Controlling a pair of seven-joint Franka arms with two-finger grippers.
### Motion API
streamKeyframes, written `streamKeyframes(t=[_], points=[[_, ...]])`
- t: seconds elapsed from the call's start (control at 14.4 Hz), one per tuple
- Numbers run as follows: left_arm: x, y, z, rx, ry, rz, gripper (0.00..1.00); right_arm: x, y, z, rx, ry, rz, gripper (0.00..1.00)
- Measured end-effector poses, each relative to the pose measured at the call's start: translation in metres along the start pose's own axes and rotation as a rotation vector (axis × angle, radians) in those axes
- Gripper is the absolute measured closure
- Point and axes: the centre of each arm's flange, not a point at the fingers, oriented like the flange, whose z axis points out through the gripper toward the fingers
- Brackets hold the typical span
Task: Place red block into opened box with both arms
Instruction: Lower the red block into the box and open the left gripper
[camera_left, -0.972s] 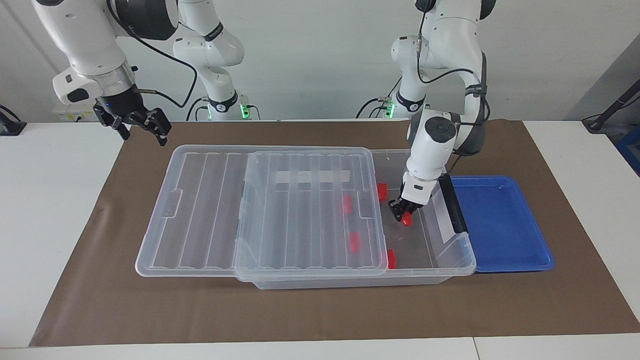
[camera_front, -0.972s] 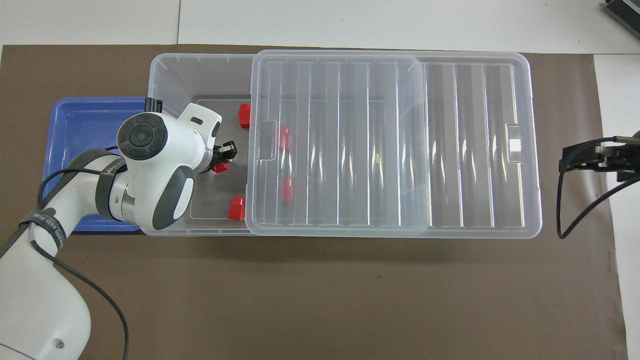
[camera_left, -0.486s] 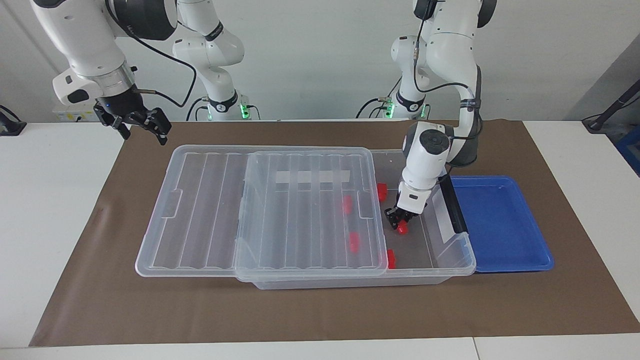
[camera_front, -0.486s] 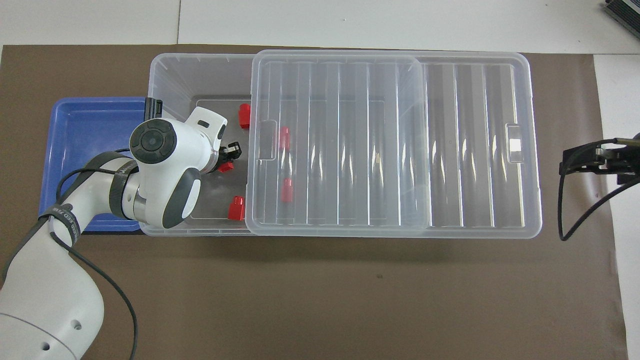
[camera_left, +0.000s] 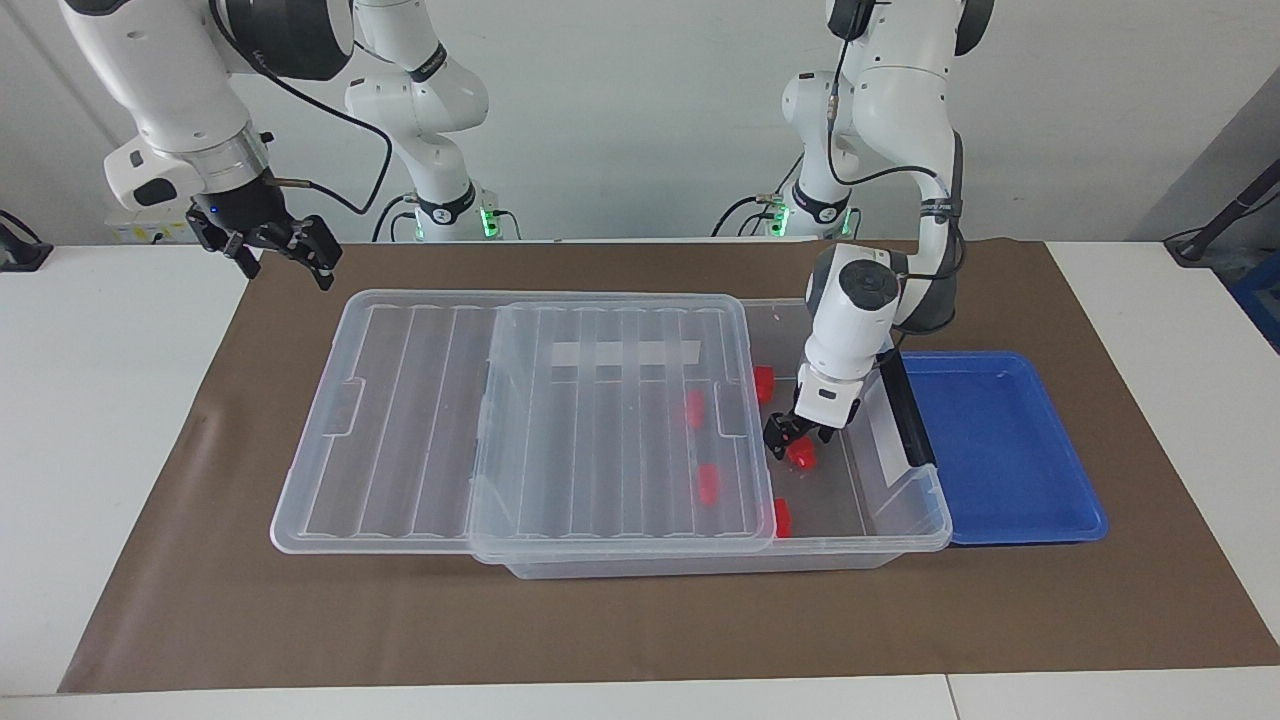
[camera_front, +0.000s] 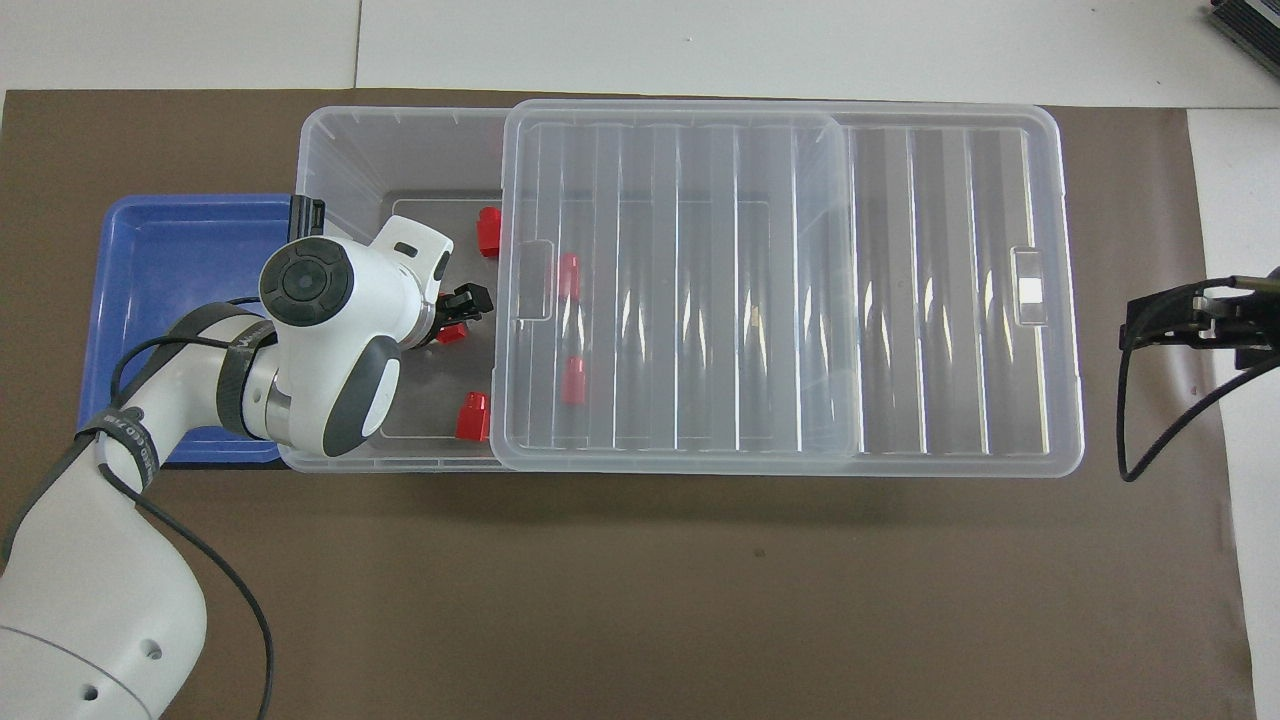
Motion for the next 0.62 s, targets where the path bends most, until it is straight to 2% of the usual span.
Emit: streamKeyframes(t=[0.21, 0.62], points=[[0.004, 0.001, -0.036, 0.024, -0.019, -0.002, 0.00, 0.000, 0.000, 0.000, 0.000, 0.000, 0.000, 0.00], [0.010, -0.010, -0.137, 0.055, -0.024, -0.074, 0.00, 0.000, -0.002, 0.000, 0.004, 0.000, -0.010, 0.00]])
